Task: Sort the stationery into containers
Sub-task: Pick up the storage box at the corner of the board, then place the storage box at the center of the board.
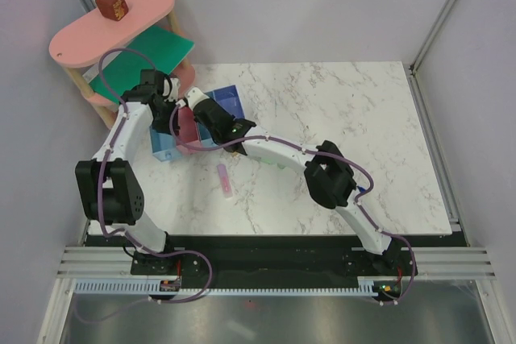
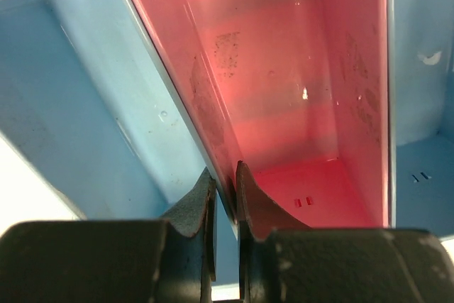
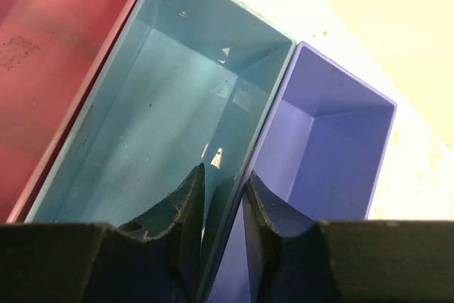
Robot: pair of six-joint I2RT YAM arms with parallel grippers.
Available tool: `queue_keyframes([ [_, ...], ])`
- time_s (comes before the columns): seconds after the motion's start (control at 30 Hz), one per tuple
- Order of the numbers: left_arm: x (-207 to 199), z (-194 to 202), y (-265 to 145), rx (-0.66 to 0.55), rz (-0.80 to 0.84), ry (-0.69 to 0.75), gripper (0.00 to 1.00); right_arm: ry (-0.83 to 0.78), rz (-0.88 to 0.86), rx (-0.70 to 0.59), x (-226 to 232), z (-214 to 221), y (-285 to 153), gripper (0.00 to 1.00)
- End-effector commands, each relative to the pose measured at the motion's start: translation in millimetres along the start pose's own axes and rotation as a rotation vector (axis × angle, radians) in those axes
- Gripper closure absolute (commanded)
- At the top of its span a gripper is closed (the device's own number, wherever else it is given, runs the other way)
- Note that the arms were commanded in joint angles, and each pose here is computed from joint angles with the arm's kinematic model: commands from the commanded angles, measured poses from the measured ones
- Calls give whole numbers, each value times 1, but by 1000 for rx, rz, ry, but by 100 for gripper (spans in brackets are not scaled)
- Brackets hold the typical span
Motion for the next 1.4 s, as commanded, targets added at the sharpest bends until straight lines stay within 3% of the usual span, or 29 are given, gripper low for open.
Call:
queue_keyframes([
  [0.0,-51,-44,-5,-140,217,195,98,13,-152,-213,22,-62,-35,100],
  [0.37,-99,-97,0,-211,253,296,98,62,-10,-148,-46,-42,-12,100],
  [0.63,-158,-126,-2,-261,299,406,98,55,57,-111,-106,-30,-18,100],
  [0.97,-235,-139,44,-241,358,506,98,56,117,-6,-168,28,-3,100],
  [1.37,-267,-138,90,-207,380,531,98,60,86,70,-191,82,34,100],
])
Point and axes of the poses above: each gripper's point midway between its finger pads, its own y axis out along the fingers, its own x axis along the line the jaws close on, z = x × y, the point moved 6 cm from there along -y, back along the fingers, and after that the axes turned 6 degrees about y, right-handed, at the moved point
